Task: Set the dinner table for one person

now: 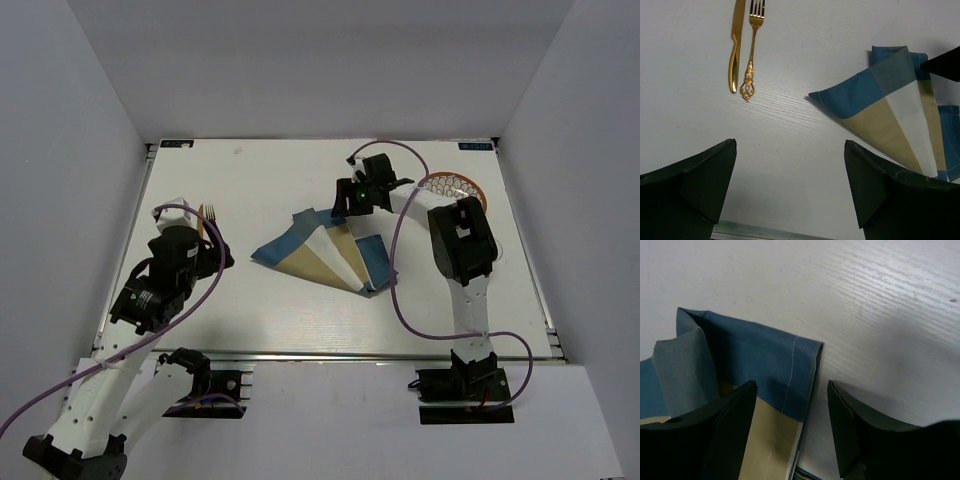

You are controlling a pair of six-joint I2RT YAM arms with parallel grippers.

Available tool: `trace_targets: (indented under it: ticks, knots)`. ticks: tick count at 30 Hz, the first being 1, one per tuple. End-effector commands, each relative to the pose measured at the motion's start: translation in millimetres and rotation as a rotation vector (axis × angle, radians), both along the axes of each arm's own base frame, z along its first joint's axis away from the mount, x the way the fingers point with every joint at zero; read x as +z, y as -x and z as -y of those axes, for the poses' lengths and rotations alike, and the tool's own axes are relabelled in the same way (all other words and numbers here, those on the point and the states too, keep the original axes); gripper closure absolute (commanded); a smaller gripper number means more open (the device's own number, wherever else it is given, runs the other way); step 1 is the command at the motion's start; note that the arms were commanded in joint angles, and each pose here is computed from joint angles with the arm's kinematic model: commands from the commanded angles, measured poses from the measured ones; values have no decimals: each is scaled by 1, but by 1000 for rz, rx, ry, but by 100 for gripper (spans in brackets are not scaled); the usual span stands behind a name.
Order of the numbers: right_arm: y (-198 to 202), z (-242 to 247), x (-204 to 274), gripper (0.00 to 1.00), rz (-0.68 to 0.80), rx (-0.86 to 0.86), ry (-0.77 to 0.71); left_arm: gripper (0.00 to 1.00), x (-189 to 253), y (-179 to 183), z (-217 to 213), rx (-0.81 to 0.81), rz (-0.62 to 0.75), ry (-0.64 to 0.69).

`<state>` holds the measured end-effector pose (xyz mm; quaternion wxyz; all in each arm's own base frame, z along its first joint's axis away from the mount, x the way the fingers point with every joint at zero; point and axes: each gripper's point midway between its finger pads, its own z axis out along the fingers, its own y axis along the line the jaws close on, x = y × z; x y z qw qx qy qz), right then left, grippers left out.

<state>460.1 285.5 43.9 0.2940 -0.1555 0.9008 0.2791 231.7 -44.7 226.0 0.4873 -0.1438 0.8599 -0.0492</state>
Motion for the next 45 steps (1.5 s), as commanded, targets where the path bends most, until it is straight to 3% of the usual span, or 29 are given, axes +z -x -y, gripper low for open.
trace_targets:
  ticks: [1, 4, 7, 10, 11, 13, 16, 19, 22, 23, 24, 26, 27, 30, 31, 34, 40, 45]
  knots:
    - [5, -10, 1, 36, -1, 62, -45, 2, 0, -1, 1, -7, 3, -4]
    - [5, -5, -13, 41, -20, 51, -36, 2, 1, 0, 1, -8, 5, -2]
    - [10, -4, -24, 51, -45, 59, -35, 2, 3, 0, 1, -8, 12, 1]
    - [14, -5, -34, 71, -66, 58, -33, 2, 3, 1, 1, -8, 17, 3]
    - [13, -3, -35, 85, -69, 51, -32, 2, 4, 1, 1, -8, 19, 4]
    - [10, -1, -33, 100, -63, 38, -33, 2, 4, 1, 0, -7, 20, 3]
    - [2, -3, -16, 100, -26, 15, -56, 2, 4, 1, 1, -7, 21, 4]
    - [-10, -11, 31, 100, 54, -7, -117, 2, 3, 0, 1, -5, 14, 0]
    - [-39, -18, 84, 100, 139, -35, -152, 2, 2, 0, 1, -5, 10, -2]
    - [-46, -16, 82, 100, 116, -78, -119, 2, 2, -1, 0, -3, 11, -3]
    - [-70, -17, 120, 100, 197, -104, -140, 2, 2, -1, 0, -2, 10, -5]
    - [-92, -9, 131, 100, 219, -176, -113, 2, 1, -1, -1, 3, 8, -7]
    - [-106, -5, 165, 100, 279, -194, -134, 2, 1, -1, -1, 3, 7, -8]
    - [-111, -2, 204, 100, 367, -167, -158, 2, 2, -1, -1, 5, 11, -5]
    - [-99, -11, 225, 100, 405, -113, -187, 2, 2, -1, -1, 5, 13, -5]
    - [-58, -33, 232, 100, 413, 65, -224, 2, 2, -1, 0, 0, 12, -4]
    - [46, -47, 162, 100, 320, 325, -220, 2, 4, 0, -1, 2, 18, -1]
    - [112, -42, 134, 100, 313, 343, -277, 2, 8, 3, -2, 4, 36, 6]
